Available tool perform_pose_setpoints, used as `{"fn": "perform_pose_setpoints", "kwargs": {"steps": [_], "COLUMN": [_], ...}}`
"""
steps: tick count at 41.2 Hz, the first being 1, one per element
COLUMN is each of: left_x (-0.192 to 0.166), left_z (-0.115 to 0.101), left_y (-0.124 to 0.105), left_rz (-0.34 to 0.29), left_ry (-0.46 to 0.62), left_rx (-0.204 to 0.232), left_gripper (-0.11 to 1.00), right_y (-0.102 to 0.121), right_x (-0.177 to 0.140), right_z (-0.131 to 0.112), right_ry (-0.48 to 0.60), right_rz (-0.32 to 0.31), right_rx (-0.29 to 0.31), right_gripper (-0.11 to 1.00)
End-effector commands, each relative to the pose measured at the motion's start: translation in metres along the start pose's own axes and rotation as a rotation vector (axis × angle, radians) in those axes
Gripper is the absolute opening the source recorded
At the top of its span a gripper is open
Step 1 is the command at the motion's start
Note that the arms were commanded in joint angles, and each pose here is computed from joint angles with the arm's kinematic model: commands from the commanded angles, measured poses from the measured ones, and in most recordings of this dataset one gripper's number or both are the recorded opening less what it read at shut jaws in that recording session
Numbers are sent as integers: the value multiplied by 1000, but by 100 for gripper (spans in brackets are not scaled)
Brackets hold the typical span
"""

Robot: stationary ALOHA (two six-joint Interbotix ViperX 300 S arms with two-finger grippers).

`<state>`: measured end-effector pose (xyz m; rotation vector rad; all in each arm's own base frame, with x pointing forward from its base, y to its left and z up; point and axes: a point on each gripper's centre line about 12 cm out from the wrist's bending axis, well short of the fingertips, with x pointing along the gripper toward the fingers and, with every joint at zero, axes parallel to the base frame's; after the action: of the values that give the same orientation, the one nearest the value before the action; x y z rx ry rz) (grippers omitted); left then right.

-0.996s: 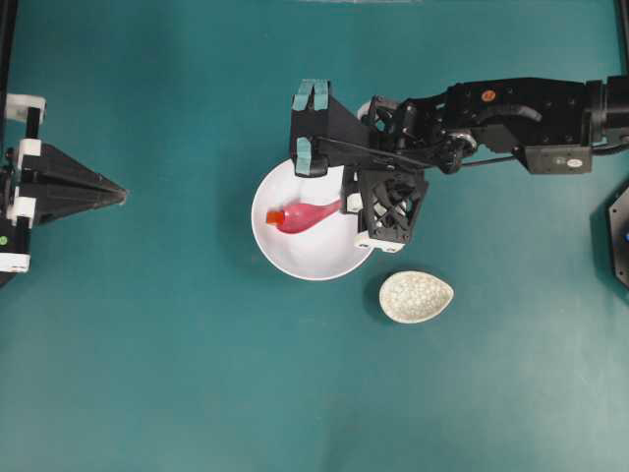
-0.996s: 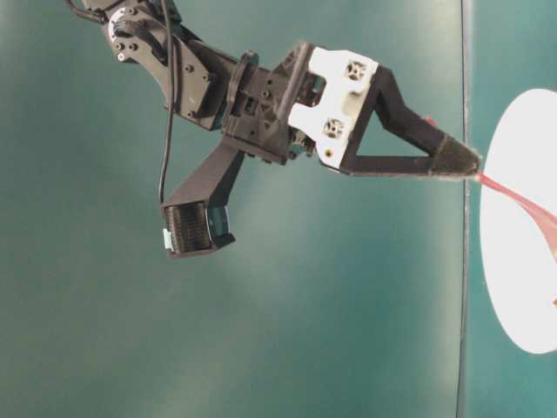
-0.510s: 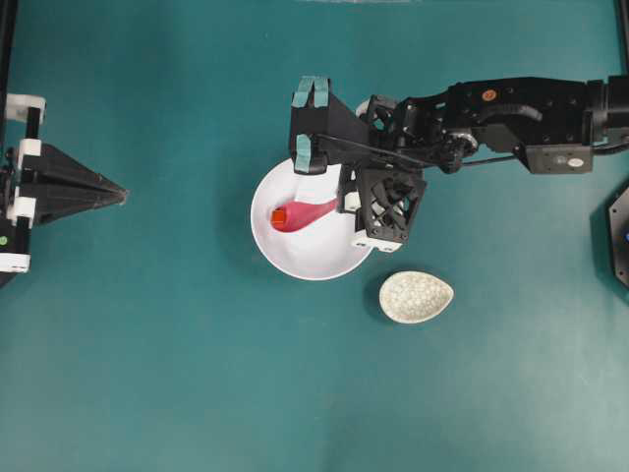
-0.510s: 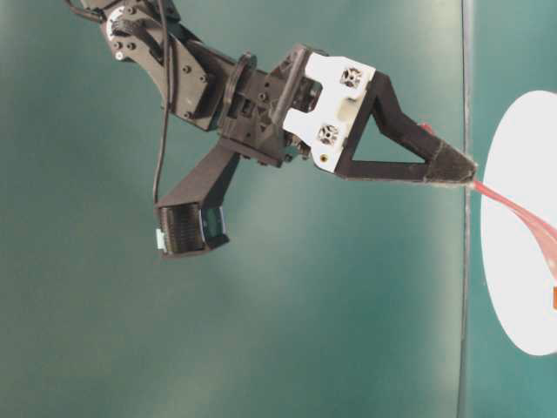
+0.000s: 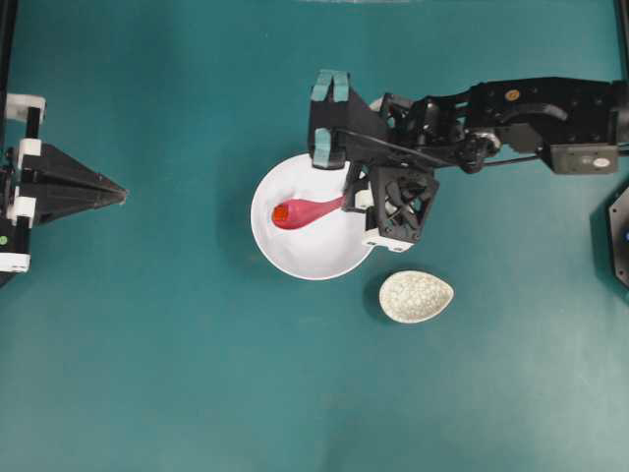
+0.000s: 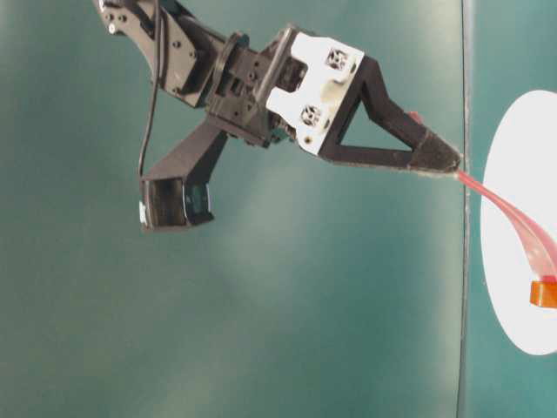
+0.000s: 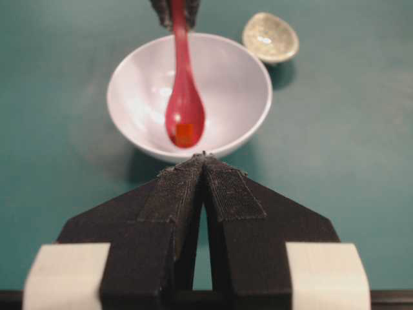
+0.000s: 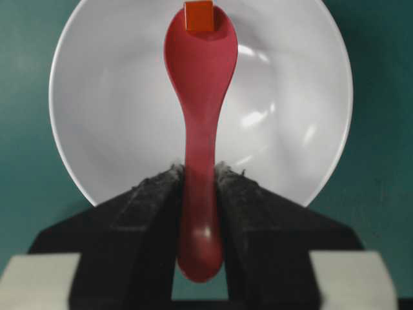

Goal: Grip the spoon and scoop the red block from the bowl with right arm.
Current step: 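Push the spoon under the red cube to scoop it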

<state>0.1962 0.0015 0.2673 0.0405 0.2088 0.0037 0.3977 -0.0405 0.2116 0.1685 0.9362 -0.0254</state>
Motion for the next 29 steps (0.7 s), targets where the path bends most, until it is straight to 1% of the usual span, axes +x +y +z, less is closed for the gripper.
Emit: {"fn": "perform_pose_setpoints", "kwargs": {"steps": [1, 18, 29], "left_x": [0, 0, 1], "left_z": [10, 10, 9], "left_y": [1, 1, 1], "left_rz": [3, 3, 4], "left_ry": [-26, -24, -20], "left_rx": [3, 1, 1], "left_gripper": [0, 0, 0], "right_y": [3, 2, 8], "right_x": [-17, -31, -35], "right_z": [9, -8, -22], "right_ry": [-76, -184, -245], "right_rz": [0, -20, -23], "right_rx": [0, 17, 1], "right_gripper": [24, 24, 24]}}
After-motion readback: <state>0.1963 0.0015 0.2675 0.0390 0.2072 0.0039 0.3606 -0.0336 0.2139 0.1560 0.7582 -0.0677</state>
